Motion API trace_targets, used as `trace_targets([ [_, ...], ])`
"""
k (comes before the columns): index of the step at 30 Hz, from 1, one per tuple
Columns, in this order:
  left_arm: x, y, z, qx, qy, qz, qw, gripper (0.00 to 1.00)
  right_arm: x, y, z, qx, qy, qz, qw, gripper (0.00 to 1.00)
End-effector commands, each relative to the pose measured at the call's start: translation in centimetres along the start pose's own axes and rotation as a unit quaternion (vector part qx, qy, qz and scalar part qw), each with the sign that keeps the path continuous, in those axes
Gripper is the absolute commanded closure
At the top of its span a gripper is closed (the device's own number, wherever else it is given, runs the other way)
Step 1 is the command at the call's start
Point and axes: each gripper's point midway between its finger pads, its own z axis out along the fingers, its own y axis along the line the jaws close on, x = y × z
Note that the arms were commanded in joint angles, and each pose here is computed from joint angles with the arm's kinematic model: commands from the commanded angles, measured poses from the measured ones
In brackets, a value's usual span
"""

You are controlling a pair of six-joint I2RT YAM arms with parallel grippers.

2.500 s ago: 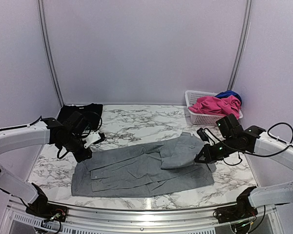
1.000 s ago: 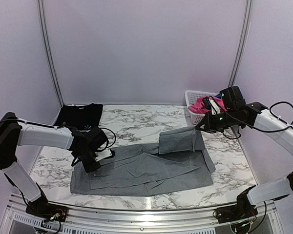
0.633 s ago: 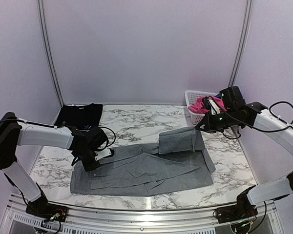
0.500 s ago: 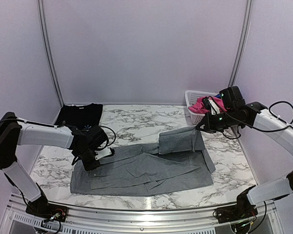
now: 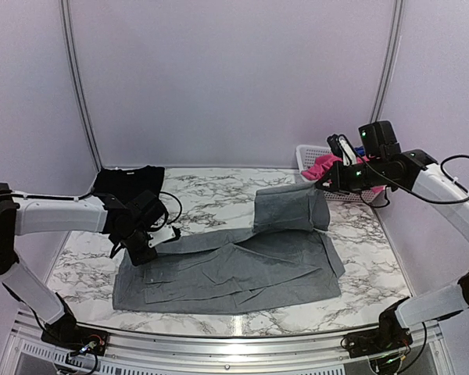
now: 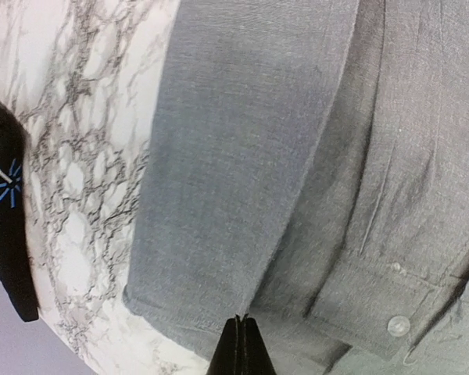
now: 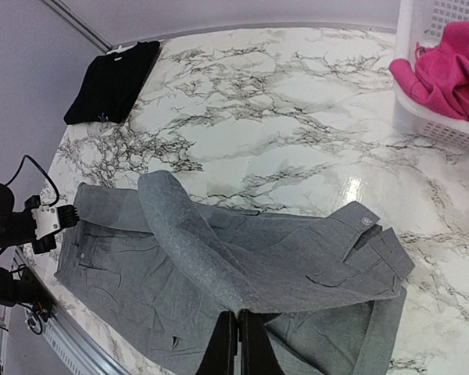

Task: Fold and stack the mixed laundry pile
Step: Fold the 1/3-folded shirt at the center of the board.

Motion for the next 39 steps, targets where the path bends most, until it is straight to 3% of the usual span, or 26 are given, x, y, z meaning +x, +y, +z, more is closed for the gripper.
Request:
trace_targets([
  [1,-0.1,2.2,-3.4,-0.027,-0.021,0.002,0.999,1.0,-1.4,0.3,-1.3,0.007,-0.013,-0.018,1.0,1.0],
  [14,1.3,3.2,-5.6,-0.022,-0.028,0.001,0.999,1.0,1.1,0.8,-3.3,-0.003,0.005,-0.032,0.999,1.0],
  [23,2.3,0.3,-4.9,0.036,-0.037,0.017,0.999,0.98,8.4,0.3,-1.5,-0.045,0.077,-0.01,0.996,1.0],
  [29,0.5,2.0,-7.8,0.02,-0.095,-0.021,0.995,0.62,14.9,1.7,0.8,-0.078,0.162,-0.001,0.984,1.0],
  [33,-1.8,5.0,-11.5,-0.028,-0.176,-0.069,0.982,0.11,18.9,2.4,1.1,-0.086,0.221,0.008,0.971,1.0],
  [34,-2.3,5.8,-12.6,-0.041,-0.198,-0.08,0.976,0.03,19.8,2.3,1.0,-0.085,0.234,0.012,0.969,0.91],
  [37,-3.8,8.3,-15.7,-0.083,-0.262,-0.137,0.952,0.01,21.0,1.7,0.5,-0.068,0.27,0.009,0.96,0.48],
  [39,-4.3,9.0,-16.6,-0.09,-0.286,-0.17,0.939,0.01,18.7,1.3,0.0,-0.038,0.238,-0.009,0.971,0.29],
])
